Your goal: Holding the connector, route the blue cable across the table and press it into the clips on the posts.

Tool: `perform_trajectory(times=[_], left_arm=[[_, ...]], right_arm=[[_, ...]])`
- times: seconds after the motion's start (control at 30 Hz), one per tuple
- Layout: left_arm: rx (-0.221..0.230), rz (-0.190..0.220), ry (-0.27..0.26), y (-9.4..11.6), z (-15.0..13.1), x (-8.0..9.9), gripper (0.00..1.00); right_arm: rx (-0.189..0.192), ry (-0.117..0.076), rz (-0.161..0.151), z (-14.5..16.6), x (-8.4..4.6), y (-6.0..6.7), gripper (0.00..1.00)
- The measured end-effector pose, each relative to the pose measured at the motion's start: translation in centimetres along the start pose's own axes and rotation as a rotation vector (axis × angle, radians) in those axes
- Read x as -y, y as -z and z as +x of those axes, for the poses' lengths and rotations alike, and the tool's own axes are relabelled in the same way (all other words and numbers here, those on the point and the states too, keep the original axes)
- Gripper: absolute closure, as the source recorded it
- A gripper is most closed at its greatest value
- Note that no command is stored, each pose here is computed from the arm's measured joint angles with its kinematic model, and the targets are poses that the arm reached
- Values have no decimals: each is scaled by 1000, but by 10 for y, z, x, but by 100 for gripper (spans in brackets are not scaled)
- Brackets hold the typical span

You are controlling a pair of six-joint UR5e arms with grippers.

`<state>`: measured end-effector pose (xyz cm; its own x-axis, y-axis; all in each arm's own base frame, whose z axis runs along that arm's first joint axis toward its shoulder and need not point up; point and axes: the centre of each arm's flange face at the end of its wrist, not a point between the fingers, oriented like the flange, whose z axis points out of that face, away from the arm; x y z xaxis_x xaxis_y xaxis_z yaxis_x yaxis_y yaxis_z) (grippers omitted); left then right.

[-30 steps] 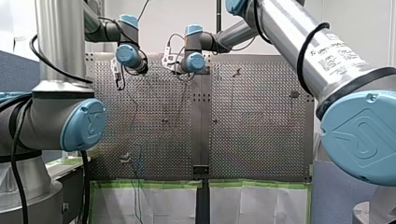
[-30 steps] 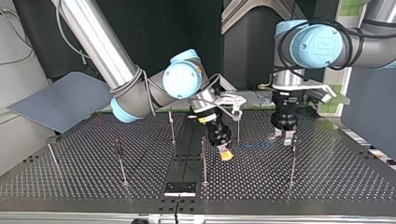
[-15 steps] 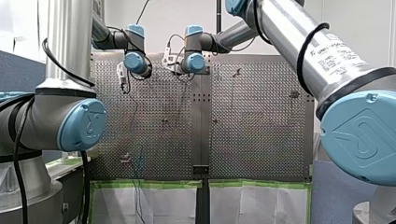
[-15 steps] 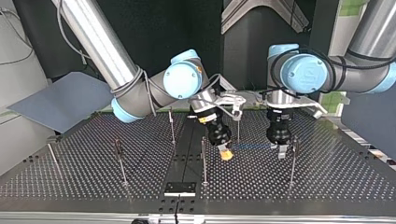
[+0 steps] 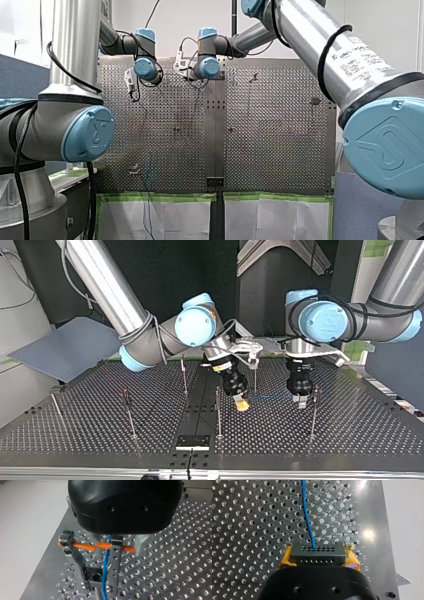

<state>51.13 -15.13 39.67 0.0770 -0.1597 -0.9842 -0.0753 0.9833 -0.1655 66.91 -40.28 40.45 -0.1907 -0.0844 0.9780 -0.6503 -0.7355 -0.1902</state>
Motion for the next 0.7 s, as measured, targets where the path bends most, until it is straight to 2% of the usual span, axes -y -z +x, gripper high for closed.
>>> perform_trajectory(times=[0.03, 0.33, 0.7], left_arm=[[0, -2, 4, 0, 0, 0, 100], [-15, -18, 27, 4, 8, -3, 100], [-43, -16, 15, 25, 45, -2, 100]], right_arm=[[1, 0, 0, 0, 0, 0, 100], [28, -2, -6, -5, 0, 3, 100], [90, 4, -6, -30, 4, 13, 100]])
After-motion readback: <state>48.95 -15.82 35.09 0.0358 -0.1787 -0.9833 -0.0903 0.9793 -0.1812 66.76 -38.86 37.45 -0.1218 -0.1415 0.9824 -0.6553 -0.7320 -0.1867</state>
